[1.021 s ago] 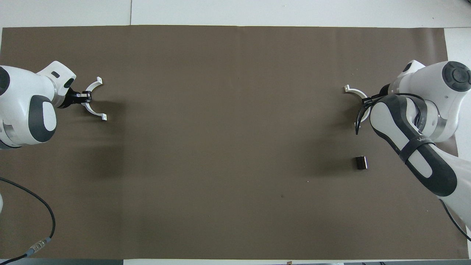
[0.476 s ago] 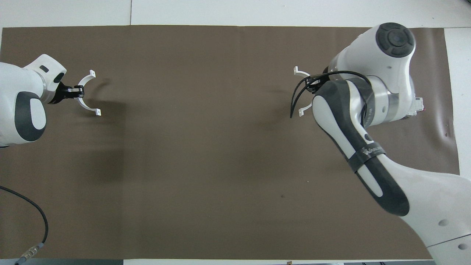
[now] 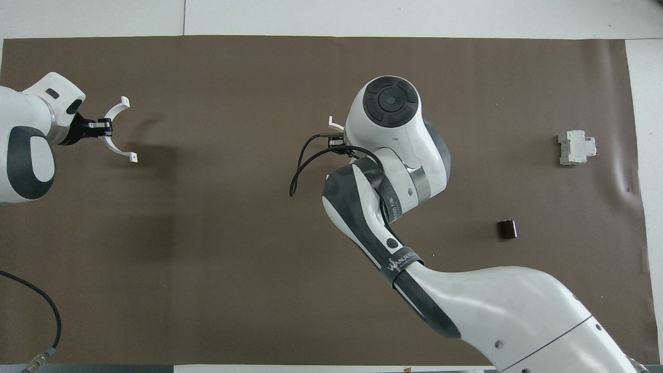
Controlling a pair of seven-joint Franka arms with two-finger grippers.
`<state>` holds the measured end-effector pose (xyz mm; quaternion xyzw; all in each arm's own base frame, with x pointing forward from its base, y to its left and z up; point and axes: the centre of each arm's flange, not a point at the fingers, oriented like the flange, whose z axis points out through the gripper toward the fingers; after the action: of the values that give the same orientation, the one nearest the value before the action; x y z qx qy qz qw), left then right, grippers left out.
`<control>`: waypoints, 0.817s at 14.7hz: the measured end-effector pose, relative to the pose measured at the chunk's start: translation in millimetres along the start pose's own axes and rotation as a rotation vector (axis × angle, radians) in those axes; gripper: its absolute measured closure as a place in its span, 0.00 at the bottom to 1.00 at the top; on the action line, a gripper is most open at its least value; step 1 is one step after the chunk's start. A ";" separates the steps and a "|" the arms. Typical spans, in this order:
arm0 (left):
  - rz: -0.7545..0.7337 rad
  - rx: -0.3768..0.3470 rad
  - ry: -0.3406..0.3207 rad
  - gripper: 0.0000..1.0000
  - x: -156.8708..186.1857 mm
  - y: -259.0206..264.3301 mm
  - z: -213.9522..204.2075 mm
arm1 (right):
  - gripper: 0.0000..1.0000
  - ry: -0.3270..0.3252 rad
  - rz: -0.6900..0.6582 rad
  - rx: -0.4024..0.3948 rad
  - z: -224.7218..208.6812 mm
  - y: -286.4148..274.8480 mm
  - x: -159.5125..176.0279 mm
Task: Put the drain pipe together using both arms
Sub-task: 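Lift the clamp halves and carry them toward each other with both grippers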
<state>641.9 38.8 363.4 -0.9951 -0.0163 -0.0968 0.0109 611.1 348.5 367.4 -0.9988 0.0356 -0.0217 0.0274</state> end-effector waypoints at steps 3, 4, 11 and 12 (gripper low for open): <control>0.002 -0.001 -0.003 0.79 3.0 1.2 -6.0 | 0.80 0.036 -0.006 0.024 12.3 -15.3 0.3; 0.004 -0.002 -0.005 0.79 4.8 2.8 -9.5 | 0.80 0.036 -0.010 0.024 16.7 -17.8 -0.8; 0.055 -0.021 -0.006 0.79 8.4 60.2 -22.0 | 0.80 0.016 -0.078 -0.023 64.5 -41.0 -23.3; 0.051 -0.024 -0.006 0.79 7.5 73.3 -22.4 | 0.80 0.024 -0.080 -0.022 68.4 -40.0 -24.1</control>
<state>647.5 -34.7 385.5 -0.9956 0.0105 -0.0935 0.0013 592.9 393.7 300.4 -0.9993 -0.0040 -0.0343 0.0153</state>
